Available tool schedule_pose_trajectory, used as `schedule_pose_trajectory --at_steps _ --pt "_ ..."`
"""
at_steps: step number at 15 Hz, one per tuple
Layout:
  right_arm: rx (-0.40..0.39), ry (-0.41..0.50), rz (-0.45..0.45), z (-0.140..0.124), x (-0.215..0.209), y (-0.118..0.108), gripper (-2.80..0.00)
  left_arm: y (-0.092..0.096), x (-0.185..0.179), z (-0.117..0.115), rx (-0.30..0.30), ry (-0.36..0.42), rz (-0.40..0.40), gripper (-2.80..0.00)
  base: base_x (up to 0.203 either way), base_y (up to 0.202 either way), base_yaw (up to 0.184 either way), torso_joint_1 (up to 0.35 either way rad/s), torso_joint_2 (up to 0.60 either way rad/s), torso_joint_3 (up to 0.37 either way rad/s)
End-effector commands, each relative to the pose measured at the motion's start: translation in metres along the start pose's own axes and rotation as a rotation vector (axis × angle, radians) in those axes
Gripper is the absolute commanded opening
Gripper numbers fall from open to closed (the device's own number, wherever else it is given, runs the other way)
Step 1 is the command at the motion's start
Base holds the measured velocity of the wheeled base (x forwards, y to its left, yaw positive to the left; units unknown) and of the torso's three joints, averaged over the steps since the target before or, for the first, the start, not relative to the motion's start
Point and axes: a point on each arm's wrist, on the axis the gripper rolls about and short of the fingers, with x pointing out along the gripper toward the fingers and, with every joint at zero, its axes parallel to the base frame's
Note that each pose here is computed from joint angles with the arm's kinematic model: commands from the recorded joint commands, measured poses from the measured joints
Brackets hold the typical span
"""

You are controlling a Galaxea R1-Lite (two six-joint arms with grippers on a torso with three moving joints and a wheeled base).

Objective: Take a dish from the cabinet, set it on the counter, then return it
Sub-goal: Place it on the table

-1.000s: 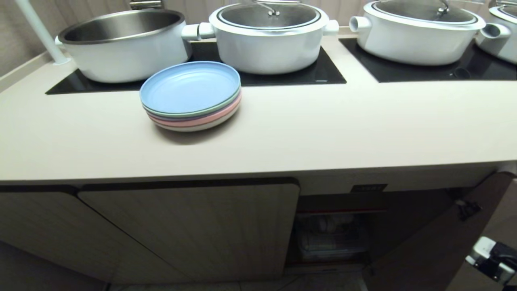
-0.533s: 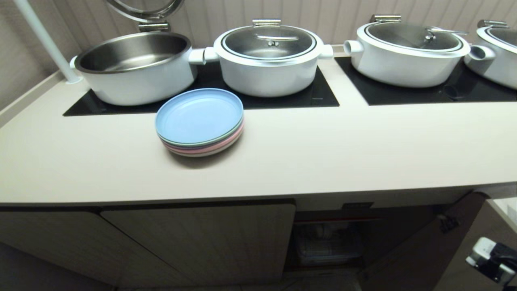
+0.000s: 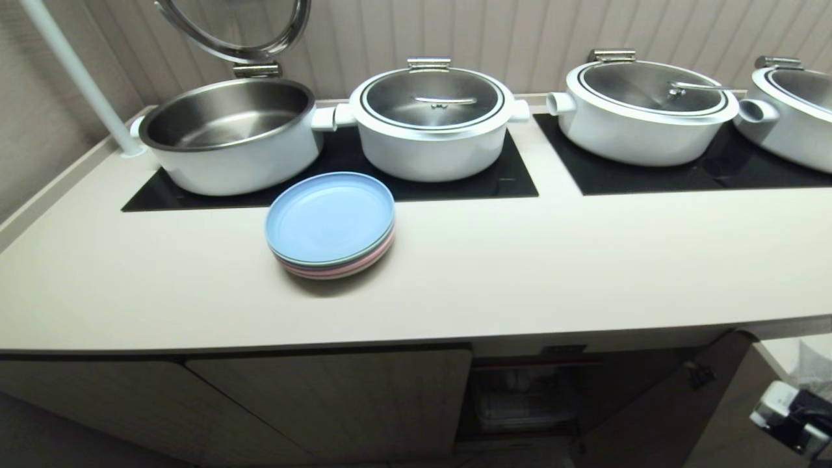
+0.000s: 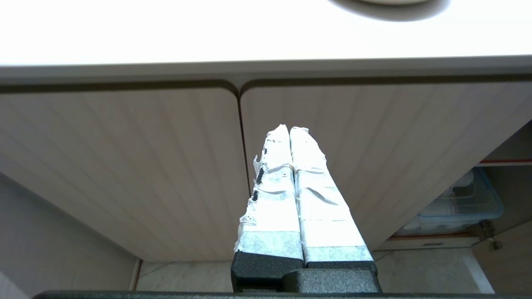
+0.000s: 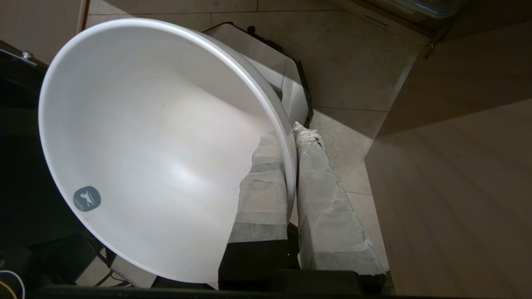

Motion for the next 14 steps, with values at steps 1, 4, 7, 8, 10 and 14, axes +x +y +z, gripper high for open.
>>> schedule_pose_trajectory --at_steps 1,4,7,8,10,14 --pt "0.000 0.004 0.001 -0.0002 0.0004 0.0000 -2.80 0.0000 0.0000 0.0001 0.000 -0.002 0.000 -2.80 0.000 0.000 0.000 0.167 -0.34 -0.163" --pt "0.000 0.003 0.002 -0.0003 0.0001 0.0001 -2.80 0.0000 0.0000 0.0000 0.000 0.000 0.002 -2.80 0.000 0.000 0.000 0.162 -0.33 -0.171" --pt "-0.001 0.002 0.002 -0.0004 -0.0001 0.0001 -2.80 0.0000 0.0000 0.0000 0.000 0.000 0.000 -2.80 0.000 0.000 0.000 0.158 -0.32 -0.165" --pt "-0.003 0.004 0.002 -0.0008 0.0000 0.0002 -2.80 0.0000 0.0000 0.0001 0.000 -0.001 -0.001 -2.80 0.000 0.000 0.000 0.154 -0.31 -0.152" --pt "-0.002 0.001 0.003 -0.0014 -0.0005 0.0004 -2.80 0.0000 0.0000 0.0000 0.000 0.000 0.000 -2.80 0.000 0.000 0.000 0.160 -0.33 -0.172" --pt "-0.004 0.008 0.004 -0.0026 -0.0018 0.0006 -2.80 0.0000 0.0000 0.0000 0.000 0.000 0.001 -2.80 0.000 0.000 0.000 0.154 -0.30 -0.156"
